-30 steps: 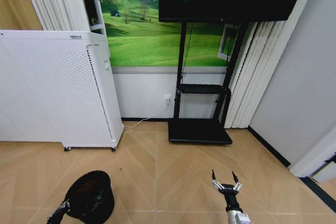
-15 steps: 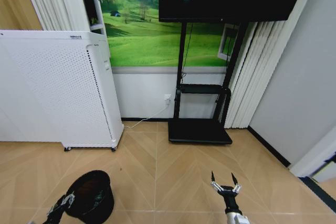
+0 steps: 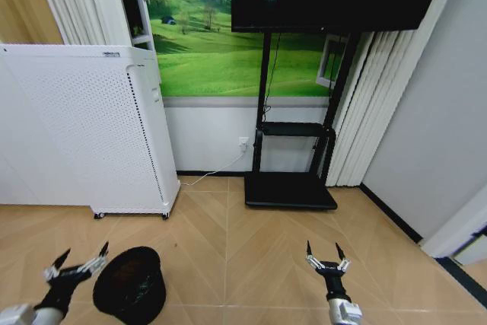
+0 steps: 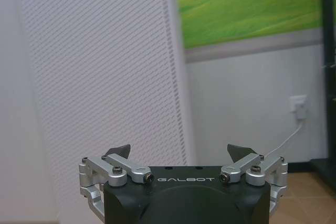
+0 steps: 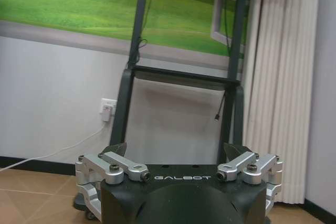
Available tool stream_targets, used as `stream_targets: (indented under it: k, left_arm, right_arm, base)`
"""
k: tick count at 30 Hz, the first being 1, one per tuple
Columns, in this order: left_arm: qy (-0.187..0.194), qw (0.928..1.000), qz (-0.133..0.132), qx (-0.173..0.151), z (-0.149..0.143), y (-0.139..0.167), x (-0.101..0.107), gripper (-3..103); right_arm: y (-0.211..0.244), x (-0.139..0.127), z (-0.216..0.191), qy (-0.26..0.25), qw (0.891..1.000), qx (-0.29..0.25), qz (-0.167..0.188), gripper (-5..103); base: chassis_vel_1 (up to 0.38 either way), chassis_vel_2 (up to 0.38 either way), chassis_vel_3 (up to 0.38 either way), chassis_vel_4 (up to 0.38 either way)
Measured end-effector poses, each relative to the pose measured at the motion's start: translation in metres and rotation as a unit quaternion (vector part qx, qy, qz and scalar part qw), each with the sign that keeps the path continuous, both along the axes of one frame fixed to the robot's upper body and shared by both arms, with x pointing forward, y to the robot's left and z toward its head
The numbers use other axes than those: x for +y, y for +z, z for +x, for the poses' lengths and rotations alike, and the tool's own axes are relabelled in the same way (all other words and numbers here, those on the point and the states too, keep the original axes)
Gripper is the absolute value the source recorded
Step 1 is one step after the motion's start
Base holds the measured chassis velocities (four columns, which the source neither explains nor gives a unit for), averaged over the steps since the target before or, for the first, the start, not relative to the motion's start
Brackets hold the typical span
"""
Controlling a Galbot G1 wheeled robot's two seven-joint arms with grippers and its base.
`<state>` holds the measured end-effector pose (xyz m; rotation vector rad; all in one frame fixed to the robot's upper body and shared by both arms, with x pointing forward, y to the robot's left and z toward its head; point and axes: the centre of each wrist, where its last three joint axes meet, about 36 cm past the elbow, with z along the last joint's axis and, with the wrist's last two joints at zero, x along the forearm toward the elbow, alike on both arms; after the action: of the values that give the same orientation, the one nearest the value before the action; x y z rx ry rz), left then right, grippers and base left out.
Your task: Pick up the trash bin and place the garbage on the floor into it.
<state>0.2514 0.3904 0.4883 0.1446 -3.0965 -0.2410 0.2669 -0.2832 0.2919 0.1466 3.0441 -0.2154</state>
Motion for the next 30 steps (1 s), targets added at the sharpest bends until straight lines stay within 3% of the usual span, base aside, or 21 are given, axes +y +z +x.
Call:
stream_targets:
  k: [3,5,7,9,12,15,17,24,30]
  left_arm:
    - [-0.028,0.9991,0.014,-0.027,0.002,0.013,-0.017,100]
    - [-0.026,0.9988,0.021,-0.035,0.004,0.015,-0.021,100]
    - [-0.01,0.9973,0.046,-0.056,0.008,0.016,-0.026,100]
    - [-0.004,0.997,0.049,-0.06,0.008,0.016,-0.028,100]
    - [-0.002,0.9972,0.044,-0.06,0.004,0.015,-0.03,100]
    - [0.003,0.9978,0.013,-0.065,-0.002,0.016,-0.034,100]
    - [0.004,0.998,0.007,-0.062,-0.003,0.019,-0.035,100]
    - [0.019,0.9995,-0.008,-0.025,-0.011,0.04,-0.041,100]
    - [0.027,0.9993,-0.026,-0.003,-0.013,0.036,-0.043,100]
  right_arm:
    - [0.04,0.023,0.01,0.033,0.999,0.011,0.036,100]
    - [0.055,0.028,0.012,0.036,0.998,0.01,0.05,100]
    - [0.091,0.035,0.013,0.028,0.996,0.006,0.083,100]
    - [0.103,0.036,0.012,0.02,0.996,-0.001,0.09,100]
    - [0.117,0.034,0.009,0.009,0.996,-0.009,0.092,100]
    - [0.13,0.031,-0.002,-0.006,0.996,-0.016,0.089,100]
    - [0.137,0.03,-0.009,-0.01,0.996,-0.012,0.087,100]
    - [0.168,0.031,-0.026,-0.02,0.997,-0.007,0.079,100]
    - [0.174,0.032,-0.028,-0.028,0.996,0.0,0.079,100]
  base:
    - [0.0,0.0,0.0,0.0]
    - [0.0,0.0,0.0,0.0]
    - [0.0,0.0,0.0,0.0]
    - [0.0,0.0,0.0,0.0]
    - [0.0,0.0,0.0,0.0]
    - [0.0,0.0,0.0,0.0]
    - [0.0,0.0,0.0,0.0]
    - [0.0,0.0,0.0,0.0]
    - [0.0,0.0,0.0,0.0]
